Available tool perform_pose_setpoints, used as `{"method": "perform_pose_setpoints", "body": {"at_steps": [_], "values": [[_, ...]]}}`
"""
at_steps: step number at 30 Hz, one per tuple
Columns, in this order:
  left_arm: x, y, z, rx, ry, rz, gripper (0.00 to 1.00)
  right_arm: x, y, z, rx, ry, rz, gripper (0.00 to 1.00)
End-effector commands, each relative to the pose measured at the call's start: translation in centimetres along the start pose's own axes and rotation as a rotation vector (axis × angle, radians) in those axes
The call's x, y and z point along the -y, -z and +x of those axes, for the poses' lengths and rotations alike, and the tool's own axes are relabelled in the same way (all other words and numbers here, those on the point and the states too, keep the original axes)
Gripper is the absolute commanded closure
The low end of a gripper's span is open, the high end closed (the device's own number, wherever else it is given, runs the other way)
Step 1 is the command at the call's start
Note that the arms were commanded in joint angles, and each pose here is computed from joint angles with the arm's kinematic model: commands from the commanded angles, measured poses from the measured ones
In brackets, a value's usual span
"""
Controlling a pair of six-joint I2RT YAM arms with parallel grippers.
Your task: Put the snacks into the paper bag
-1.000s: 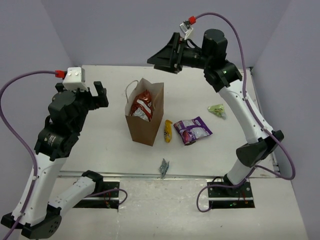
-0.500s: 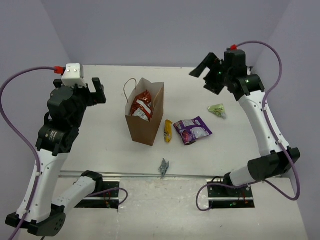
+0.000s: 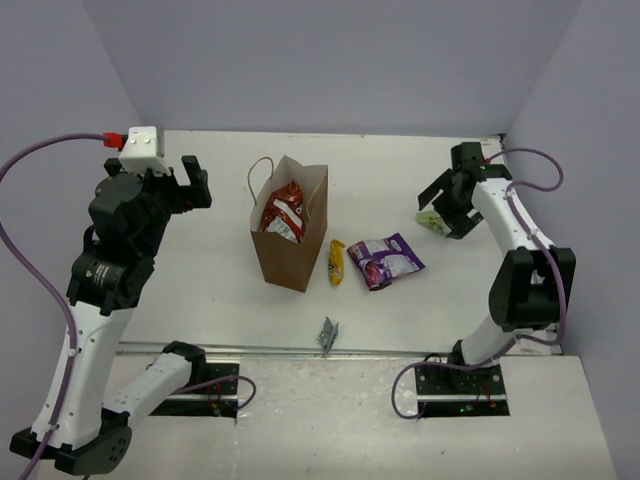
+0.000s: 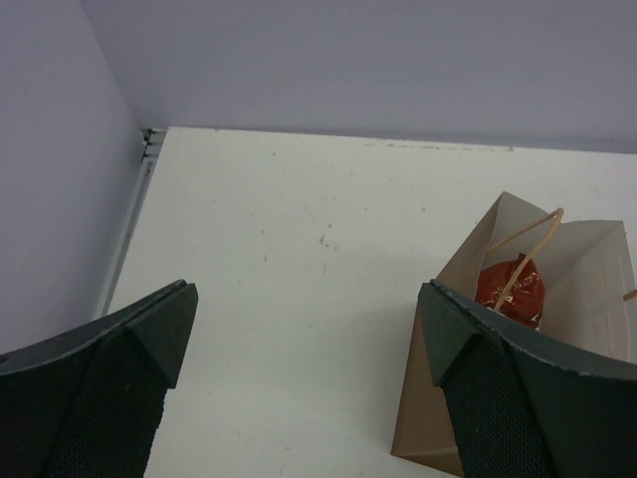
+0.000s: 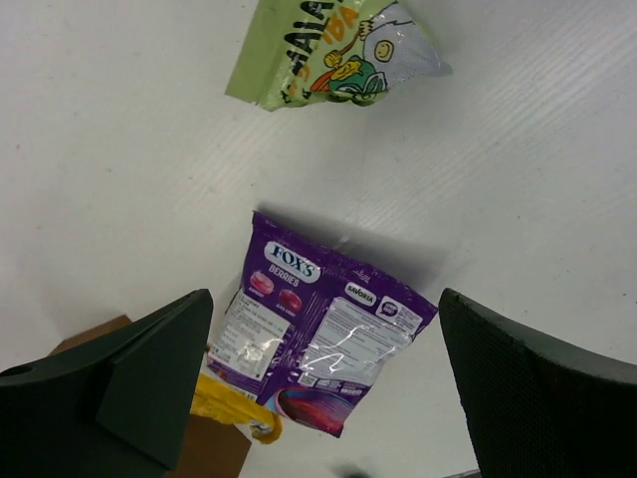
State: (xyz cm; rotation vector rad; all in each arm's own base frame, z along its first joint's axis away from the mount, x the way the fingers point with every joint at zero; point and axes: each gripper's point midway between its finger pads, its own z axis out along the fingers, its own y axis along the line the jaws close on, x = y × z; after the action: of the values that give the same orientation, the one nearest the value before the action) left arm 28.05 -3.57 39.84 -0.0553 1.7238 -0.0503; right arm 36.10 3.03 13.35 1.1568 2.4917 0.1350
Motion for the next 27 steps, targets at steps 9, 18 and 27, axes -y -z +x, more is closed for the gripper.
{"method": "perform_pose_setpoints", "body": {"at_steps": [9,18,27], "values": [[-0.7,1.2,-2.4,0.074,-0.003,-0.026,0.0,0.3,-6.2,-1.9,-0.025,-0.342,0.116,0.01],[-1.2,1.3,-2.7,0.084,-0.004,-0.048,0.0,1.3,-9.2,-3.6,-0.003,-0.426,0.191,0.04],[-1.1,0.9,-2.5,0.077,-0.007,-0.047,0.0,1.4,-11.2,-3.4,-0.039,-0.415,0.216,0.98]]}}
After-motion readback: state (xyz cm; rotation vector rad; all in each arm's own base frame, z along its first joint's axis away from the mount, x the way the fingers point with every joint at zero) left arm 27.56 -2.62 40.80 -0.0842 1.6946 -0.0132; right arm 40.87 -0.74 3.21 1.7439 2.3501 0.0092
